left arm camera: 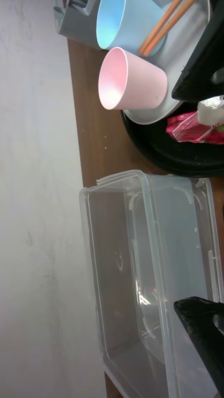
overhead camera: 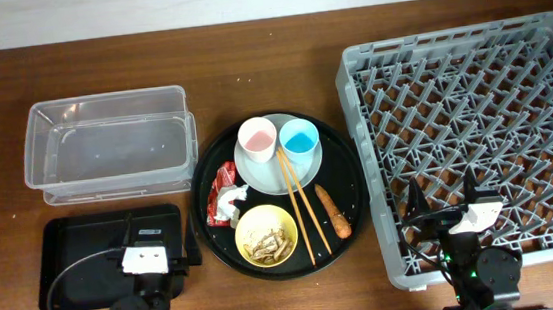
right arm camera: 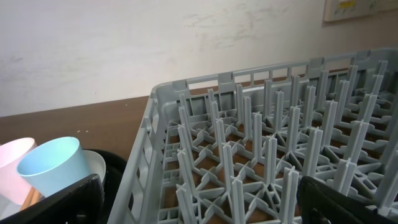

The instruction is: Sort waste into correct bins and load items into the dishwasher rack

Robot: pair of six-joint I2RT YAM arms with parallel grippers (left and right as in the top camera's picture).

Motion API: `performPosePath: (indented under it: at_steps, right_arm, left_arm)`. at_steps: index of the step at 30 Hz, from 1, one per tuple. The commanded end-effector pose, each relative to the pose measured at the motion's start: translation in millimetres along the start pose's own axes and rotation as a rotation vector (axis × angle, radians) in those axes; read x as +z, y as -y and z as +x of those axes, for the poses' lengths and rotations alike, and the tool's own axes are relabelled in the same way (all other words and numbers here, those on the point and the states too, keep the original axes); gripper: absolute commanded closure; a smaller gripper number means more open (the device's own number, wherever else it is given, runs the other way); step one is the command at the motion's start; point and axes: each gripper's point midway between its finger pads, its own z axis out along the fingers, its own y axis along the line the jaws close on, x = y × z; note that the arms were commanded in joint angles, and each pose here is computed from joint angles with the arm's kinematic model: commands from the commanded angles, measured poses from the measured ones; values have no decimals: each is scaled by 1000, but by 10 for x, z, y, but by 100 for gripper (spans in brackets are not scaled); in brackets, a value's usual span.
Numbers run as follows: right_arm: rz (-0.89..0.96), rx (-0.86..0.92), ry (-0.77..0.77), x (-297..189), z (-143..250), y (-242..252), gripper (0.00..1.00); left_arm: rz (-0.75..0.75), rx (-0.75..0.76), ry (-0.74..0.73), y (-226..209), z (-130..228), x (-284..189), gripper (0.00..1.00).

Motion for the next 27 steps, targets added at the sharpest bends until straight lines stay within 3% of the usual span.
performPosePath:
  at_steps: [1,12,20,22,24,27]
  right_arm:
    - [6,4,1,1,16,20,2]
    - [6,4,1,1,16,20,2]
    - [6,4,1,1,16,20,2]
    - [6,4,1,1,16,20,2]
    - [6,4,1,1,16,20,2]
    - [6,4,1,1,16,20,2]
  left_arm:
    - [11,10,4,22,15,2,1]
    - [-5,13,-2,-4,25,4,0]
    - [35,-55,-140,78,332,81,1]
    - [-10,-52,-103,-3,244,93,1]
    - [-15,-57,88,-32,-229,96,1]
    - [79,-49,240,104,-758,1,1]
